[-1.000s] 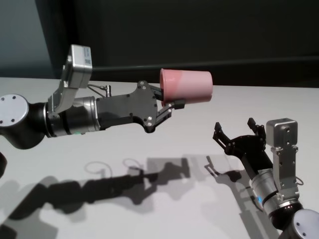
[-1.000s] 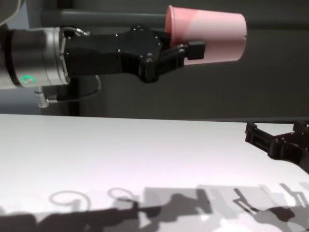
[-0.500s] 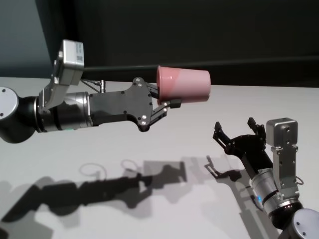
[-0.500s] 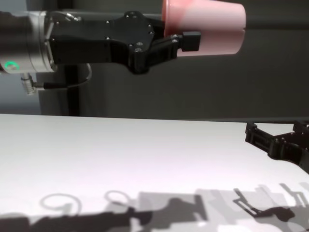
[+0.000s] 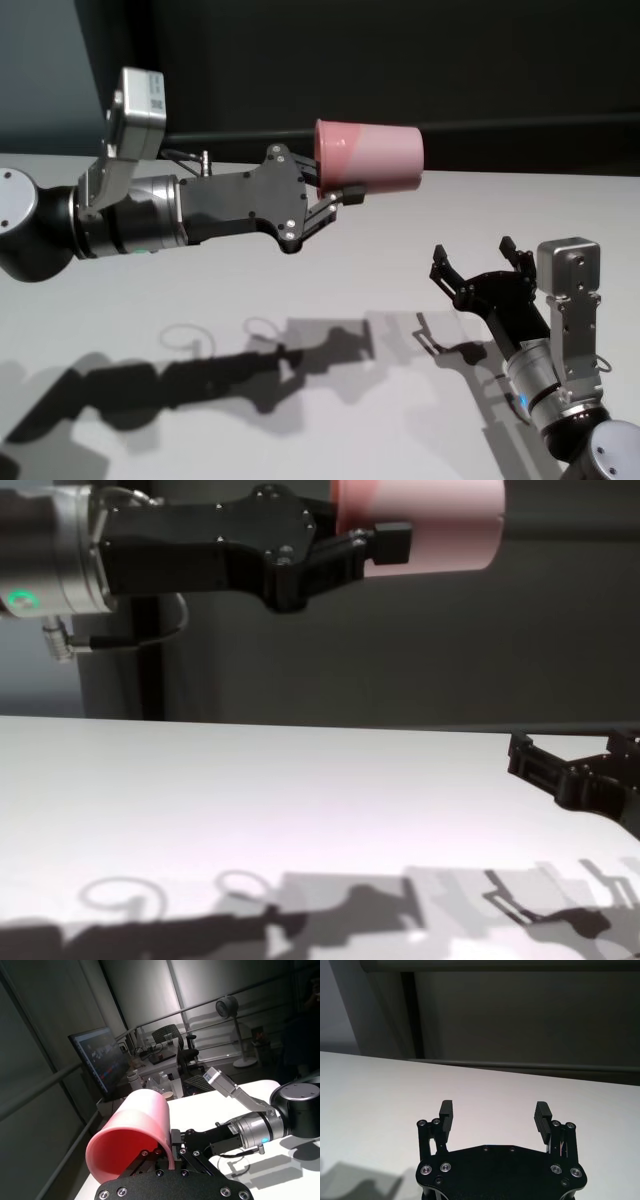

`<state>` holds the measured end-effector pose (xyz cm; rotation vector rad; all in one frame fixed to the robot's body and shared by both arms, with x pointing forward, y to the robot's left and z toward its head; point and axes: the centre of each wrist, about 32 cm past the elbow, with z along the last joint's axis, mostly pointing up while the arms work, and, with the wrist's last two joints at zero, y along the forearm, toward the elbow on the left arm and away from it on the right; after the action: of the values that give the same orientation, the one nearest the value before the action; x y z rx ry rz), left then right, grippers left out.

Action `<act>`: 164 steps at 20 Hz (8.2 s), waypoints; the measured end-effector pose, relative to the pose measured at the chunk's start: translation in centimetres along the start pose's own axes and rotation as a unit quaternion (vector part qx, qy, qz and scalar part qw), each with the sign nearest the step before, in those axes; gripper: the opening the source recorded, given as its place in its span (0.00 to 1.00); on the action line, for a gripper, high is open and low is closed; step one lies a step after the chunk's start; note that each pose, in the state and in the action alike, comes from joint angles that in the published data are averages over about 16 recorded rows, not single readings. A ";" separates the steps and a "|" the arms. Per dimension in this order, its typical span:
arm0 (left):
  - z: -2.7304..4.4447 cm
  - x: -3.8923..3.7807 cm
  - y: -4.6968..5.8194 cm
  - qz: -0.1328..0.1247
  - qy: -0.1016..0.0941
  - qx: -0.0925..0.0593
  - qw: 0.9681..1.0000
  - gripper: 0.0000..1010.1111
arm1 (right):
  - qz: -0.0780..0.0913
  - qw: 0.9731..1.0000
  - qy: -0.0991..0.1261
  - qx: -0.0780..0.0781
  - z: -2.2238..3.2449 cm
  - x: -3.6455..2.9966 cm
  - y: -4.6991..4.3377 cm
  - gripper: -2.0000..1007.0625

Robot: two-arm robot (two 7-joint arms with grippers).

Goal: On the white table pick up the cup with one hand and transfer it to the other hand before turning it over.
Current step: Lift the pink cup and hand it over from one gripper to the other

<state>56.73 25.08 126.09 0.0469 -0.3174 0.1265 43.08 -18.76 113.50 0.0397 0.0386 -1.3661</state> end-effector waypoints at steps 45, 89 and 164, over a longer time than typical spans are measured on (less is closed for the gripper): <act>-0.11 -0.02 -0.1 0.001 0.000 -0.002 1.000 0.04 | 0.021 0.983 0.179 0.043 0.83 0.05 0.00 0.99; -0.11 -0.02 -0.1 0.001 0.000 -0.002 1.000 0.04 | 0.147 0.921 0.343 0.112 1.91 -0.56 1.24 0.99; -0.11 -0.02 -0.1 0.001 0.000 -0.002 1.000 0.04 | 0.290 0.702 0.642 0.109 -0.24 -2.78 2.51 0.99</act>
<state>56.75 25.03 125.98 0.0431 -0.3171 0.1284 44.97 -15.52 113.42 1.1243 0.9672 -0.4621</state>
